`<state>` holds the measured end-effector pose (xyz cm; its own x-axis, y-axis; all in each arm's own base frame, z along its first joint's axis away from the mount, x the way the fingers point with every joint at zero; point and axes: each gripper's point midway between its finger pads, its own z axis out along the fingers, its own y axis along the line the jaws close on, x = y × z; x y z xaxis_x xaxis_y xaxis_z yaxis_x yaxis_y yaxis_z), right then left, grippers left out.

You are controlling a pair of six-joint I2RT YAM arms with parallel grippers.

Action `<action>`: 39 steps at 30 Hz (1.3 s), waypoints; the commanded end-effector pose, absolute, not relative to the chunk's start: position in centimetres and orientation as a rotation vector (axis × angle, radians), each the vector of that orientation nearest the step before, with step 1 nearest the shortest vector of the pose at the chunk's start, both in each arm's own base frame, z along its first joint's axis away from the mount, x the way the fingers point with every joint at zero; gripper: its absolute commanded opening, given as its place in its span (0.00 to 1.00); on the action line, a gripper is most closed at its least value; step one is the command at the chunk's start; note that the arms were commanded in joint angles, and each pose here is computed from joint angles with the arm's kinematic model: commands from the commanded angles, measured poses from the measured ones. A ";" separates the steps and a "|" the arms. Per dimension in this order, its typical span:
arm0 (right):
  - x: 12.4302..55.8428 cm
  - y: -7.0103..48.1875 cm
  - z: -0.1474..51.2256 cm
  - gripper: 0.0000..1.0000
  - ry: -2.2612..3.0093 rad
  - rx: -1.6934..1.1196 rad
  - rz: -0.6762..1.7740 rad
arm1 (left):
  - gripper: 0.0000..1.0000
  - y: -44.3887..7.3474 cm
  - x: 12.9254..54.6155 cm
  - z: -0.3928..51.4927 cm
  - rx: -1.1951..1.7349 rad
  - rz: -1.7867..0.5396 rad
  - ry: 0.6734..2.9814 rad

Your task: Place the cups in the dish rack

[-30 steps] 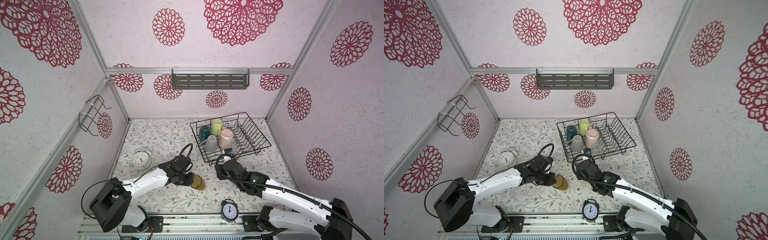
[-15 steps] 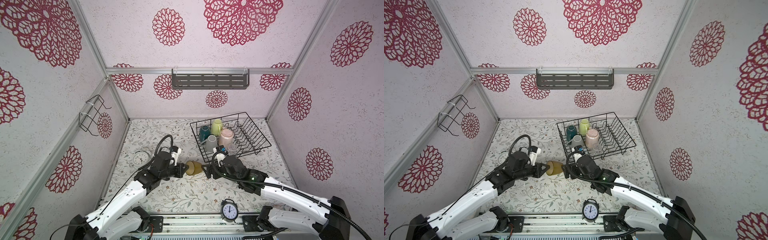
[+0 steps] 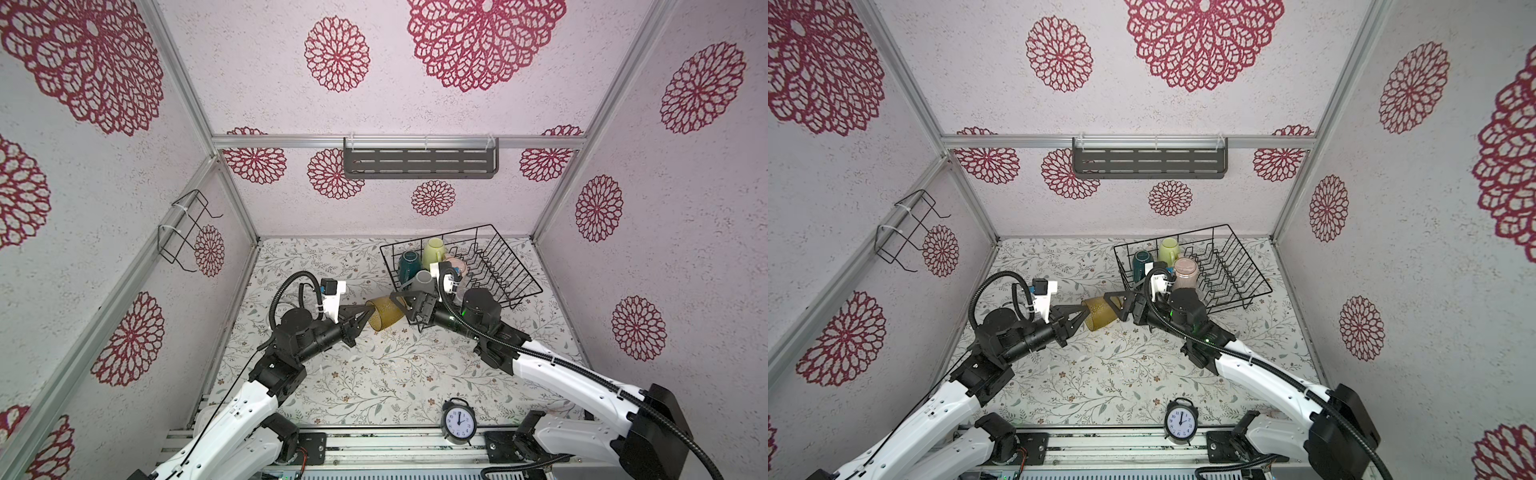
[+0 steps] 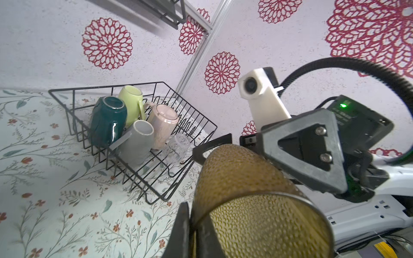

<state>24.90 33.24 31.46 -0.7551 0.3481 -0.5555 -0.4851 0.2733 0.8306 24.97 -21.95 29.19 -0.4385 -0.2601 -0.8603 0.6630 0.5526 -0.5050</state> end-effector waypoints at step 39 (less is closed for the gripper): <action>24.0 36.2 36.2 0.68 1.627 -0.174 1.987 | 0.38 -20.9 29.0 30.1 0.151 -1.082 1.646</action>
